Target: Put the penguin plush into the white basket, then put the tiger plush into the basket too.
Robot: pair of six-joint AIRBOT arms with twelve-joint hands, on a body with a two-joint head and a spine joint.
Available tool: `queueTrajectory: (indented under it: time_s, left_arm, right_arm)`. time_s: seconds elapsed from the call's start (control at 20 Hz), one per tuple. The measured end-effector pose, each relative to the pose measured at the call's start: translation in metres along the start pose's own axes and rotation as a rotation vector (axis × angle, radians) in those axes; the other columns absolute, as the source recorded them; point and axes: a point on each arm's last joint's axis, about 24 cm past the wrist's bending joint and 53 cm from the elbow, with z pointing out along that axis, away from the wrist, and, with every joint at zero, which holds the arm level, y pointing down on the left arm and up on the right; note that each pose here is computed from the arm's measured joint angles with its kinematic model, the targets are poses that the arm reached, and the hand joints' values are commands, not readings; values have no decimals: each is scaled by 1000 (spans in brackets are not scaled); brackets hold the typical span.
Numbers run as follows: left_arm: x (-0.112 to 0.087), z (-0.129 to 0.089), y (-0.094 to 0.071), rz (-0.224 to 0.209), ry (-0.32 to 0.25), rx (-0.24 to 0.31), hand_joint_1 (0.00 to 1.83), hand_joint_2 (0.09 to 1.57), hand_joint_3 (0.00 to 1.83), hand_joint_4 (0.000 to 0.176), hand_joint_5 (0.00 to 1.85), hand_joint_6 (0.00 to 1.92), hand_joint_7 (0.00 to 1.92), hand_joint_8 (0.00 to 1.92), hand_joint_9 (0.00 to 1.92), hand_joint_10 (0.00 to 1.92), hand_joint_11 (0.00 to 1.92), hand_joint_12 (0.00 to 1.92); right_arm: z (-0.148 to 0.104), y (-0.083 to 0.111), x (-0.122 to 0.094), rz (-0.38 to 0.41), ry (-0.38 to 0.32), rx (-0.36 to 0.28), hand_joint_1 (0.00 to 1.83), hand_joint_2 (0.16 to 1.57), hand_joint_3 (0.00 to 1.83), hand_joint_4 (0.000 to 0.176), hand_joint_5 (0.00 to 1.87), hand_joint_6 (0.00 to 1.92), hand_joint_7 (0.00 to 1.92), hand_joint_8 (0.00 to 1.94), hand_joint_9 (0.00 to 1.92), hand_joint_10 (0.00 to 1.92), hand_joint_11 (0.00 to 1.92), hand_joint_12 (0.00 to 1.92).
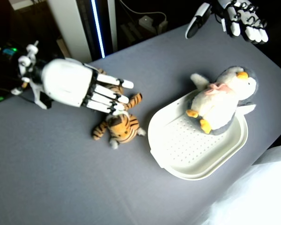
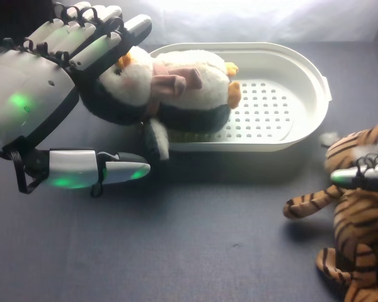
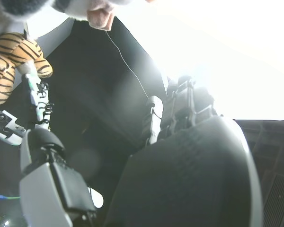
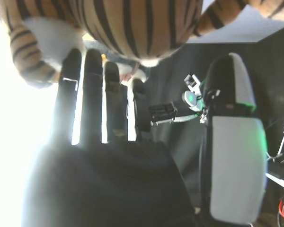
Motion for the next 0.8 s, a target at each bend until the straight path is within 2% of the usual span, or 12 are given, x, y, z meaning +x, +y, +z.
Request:
queueTrajectory:
  time_s: [0.05, 0.1, 0.15, 0.2, 0.25, 0.4, 0.45, 0.5, 0.55, 0.7, 0.75, 0.8]
  left_arm:
    - [0, 0, -1, 2, 1, 3, 598, 854, 25, 176, 0, 0, 0, 0, 0, 0, 0, 0]
    - [1, 0, 0, 1, 5, -1, 570, 864, 28, 176, 0, 0, 0, 0, 0, 0, 0, 0]
    - [3, 0, 1, 2, 12, -4, 544, 882, 35, 176, 0, 0, 0, 0, 0, 0, 0, 0]
    - [3, 0, 1, 2, 14, -5, 561, 888, 35, 176, 0, 0, 0, 0, 0, 0, 0, 0]
    - [3, 0, 1, 2, 13, -4, 570, 894, 37, 176, 0, 0, 0, 0, 0, 0, 0, 0]
    - [2, 0, 1, 1, 11, -3, 616, 910, 37, 176, 0, 0, 0, 0, 0, 0, 0, 0]
    - [3, 0, 0, -1, 11, -2, 622, 913, 38, 176, 0, 0, 0, 0, 0, 0, 0, 0]
    - [3, -1, 0, 0, 10, 0, 623, 913, 37, 176, 0, 0, 0, 0, 0, 0, 0, 0]
    - [3, -1, 1, -2, 12, -3, 625, 915, 37, 176, 0, 0, 0, 0, 0, 0, 0, 0]
    - [2, -1, 0, -8, 7, 0, 593, 913, 31, 176, 0, 0, 0, 0, 0, 0, 0, 0]
    - [2, -1, 0, -8, 6, 1, 580, 915, 30, 176, 0, 0, 0, 0, 0, 0, 0, 0]
    - [1, -1, 0, -9, 5, 2, 588, 912, 27, 176, 0, 0, 0, 0, 0, 0, 0, 0]
  right_arm:
    - [1, -3, 0, 9, -6, 10, 1333, 1172, 0, 0, 840, 5, 801, 1036, 813, 1418, 847, 1458]
    - [0, -4, -2, 10, -11, 15, 1235, 1201, 0, 0, 845, 821, 796, 1366, 864, 1382, 858, 1396]
    - [0, -4, -2, 7, -13, 16, 1445, 1163, 0, 0, 814, 1084, 798, 1445, 814, 1314, 784, 1353]
    - [1, -5, -2, 1, -13, 18, 1488, 1136, 0, 0, 853, 965, 787, 1258, 932, 1185, 836, 1499]
    - [0, -6, -3, 1, -17, 23, 1393, 1138, 0, 0, 901, 922, 818, 1216, 964, 1253, 880, 1318]
    - [3, -5, -8, -15, -30, 23, 1239, 1139, 1, 0, 1032, 820, 867, 1290, 937, 1287, 913, 1455]
    - [5, -3, -10, -19, -36, 17, 1347, 1114, 0, 0, 1011, 855, 919, 1011, 973, 1272, 898, 1326]
    - [7, 0, -12, -26, -38, 7, 1466, 1102, 0, 0, 983, 898, 933, 856, 995, 1112, 826, 1483]
    - [9, 3, -15, -30, -44, -2, 1488, 1102, 2, 0, 974, 945, 921, 831, 992, 1076, 789, 1528]
    - [12, 24, -39, -51, -143, -73, 1359, 1173, 4, 0, 860, 1217, 778, 1045, 870, 1358, 900, 1297]
    - [10, 33, -51, -58, -195, -105, 1455, 1157, 0, 0, 844, 1160, 799, 947, 879, 1250, 846, 1586]
    - [9, 45, -65, -60, -254, -148, 1376, 1174, 3, 0, 840, 1198, 761, 1066, 874, 1348, 851, 1411]
